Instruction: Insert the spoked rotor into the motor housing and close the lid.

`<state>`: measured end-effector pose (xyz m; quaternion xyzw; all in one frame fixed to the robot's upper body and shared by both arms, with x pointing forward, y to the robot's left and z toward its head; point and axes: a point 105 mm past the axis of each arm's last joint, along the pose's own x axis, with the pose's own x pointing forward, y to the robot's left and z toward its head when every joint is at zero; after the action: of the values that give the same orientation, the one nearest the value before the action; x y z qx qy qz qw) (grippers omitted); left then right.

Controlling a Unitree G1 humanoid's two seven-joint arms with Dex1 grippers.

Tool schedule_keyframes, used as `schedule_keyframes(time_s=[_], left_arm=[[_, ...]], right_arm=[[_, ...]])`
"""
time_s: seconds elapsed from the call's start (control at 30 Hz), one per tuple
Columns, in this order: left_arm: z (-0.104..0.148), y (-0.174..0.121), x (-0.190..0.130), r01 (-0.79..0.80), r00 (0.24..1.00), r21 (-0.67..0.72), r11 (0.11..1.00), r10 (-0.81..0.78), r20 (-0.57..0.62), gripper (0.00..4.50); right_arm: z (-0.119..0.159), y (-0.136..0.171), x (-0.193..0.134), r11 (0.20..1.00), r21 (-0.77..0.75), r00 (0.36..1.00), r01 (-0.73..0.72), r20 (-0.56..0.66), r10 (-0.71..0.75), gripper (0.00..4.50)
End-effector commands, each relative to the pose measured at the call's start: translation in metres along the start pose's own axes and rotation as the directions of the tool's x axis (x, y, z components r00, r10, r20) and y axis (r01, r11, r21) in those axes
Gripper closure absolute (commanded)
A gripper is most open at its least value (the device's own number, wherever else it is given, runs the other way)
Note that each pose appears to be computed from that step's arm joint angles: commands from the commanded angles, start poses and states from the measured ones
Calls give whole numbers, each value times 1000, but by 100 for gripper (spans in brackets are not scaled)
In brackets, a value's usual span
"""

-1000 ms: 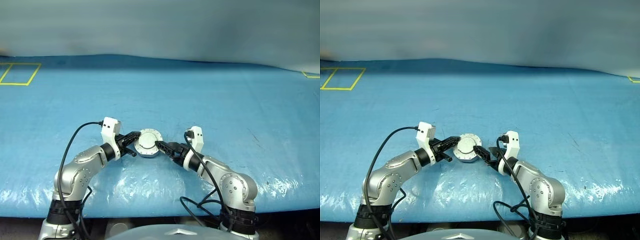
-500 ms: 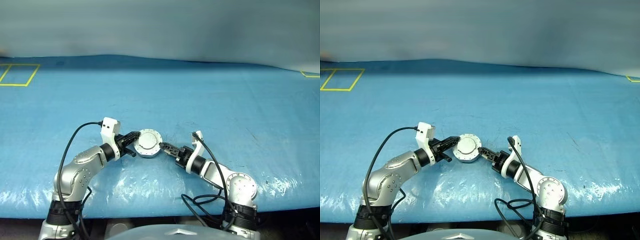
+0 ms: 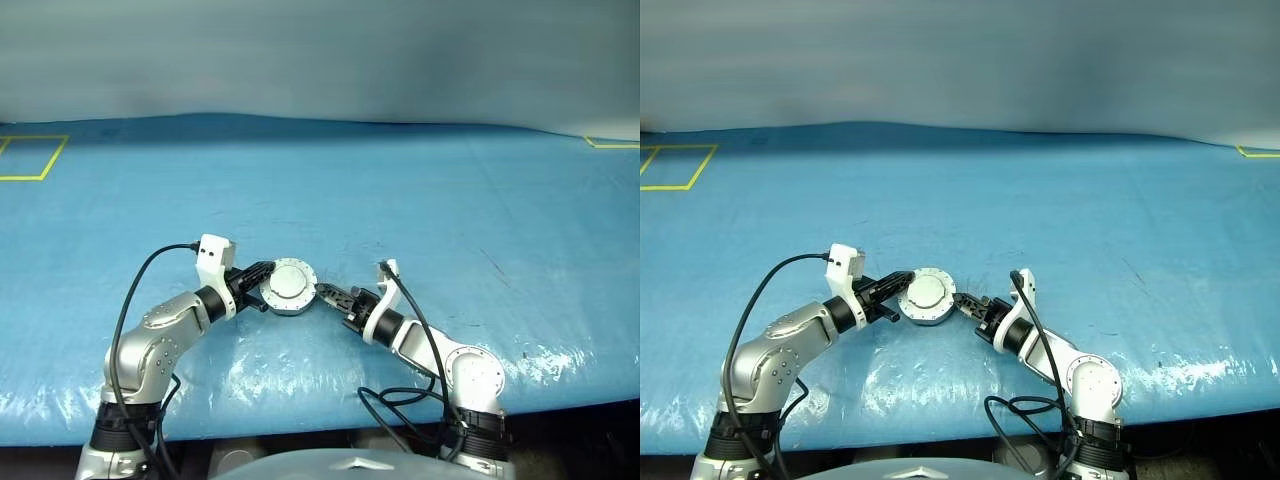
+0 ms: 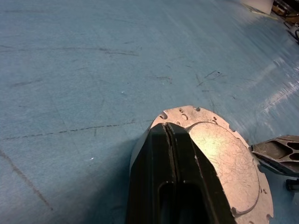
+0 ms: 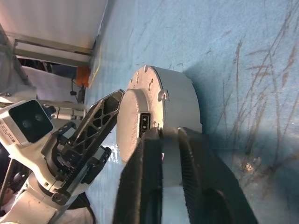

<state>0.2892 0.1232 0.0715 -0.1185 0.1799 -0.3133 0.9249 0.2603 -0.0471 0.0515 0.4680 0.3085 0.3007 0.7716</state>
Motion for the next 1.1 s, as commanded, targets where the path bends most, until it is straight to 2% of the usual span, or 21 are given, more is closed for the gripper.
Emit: schedule_keyframes(time_s=[0.03, 0.07, 0.47, 0.77, 0.9, 1.1], left_arm=[[-9, -5, 2, 23, 999, -16, 1000, -23, -33, 450], [-9, -5, 2, 24, 999, -15, 1000, -24, -32, 450], [-9, -5, 1, 20, 999, -11, 1000, -21, -31, 450], [-10, -5, 1, 18, 999, -11, 1000, -18, -32, 450], [-9, -5, 0, 17, 999, -10, 1000, -17, -30, 450], [-8, -3, -1, 13, 1000, -8, 1000, -13, -29, 450]], right_arm=[[-24, 10, 17, 997, 64, 997, -33, -67, 37, 284], [-24, 9, 17, 997, 68, 997, -29, -73, 34, 256], [-39, 6, 21, 988, 144, 986, -53, -150, 75, 256], [-38, 3, 25, 974, 213, 986, -80, -125, 108, 256], [-39, 2, 26, 967, 237, 985, -92, -122, 124, 320], [-36, 4, 25, 960, 251, 984, -122, -99, 151, 322]])
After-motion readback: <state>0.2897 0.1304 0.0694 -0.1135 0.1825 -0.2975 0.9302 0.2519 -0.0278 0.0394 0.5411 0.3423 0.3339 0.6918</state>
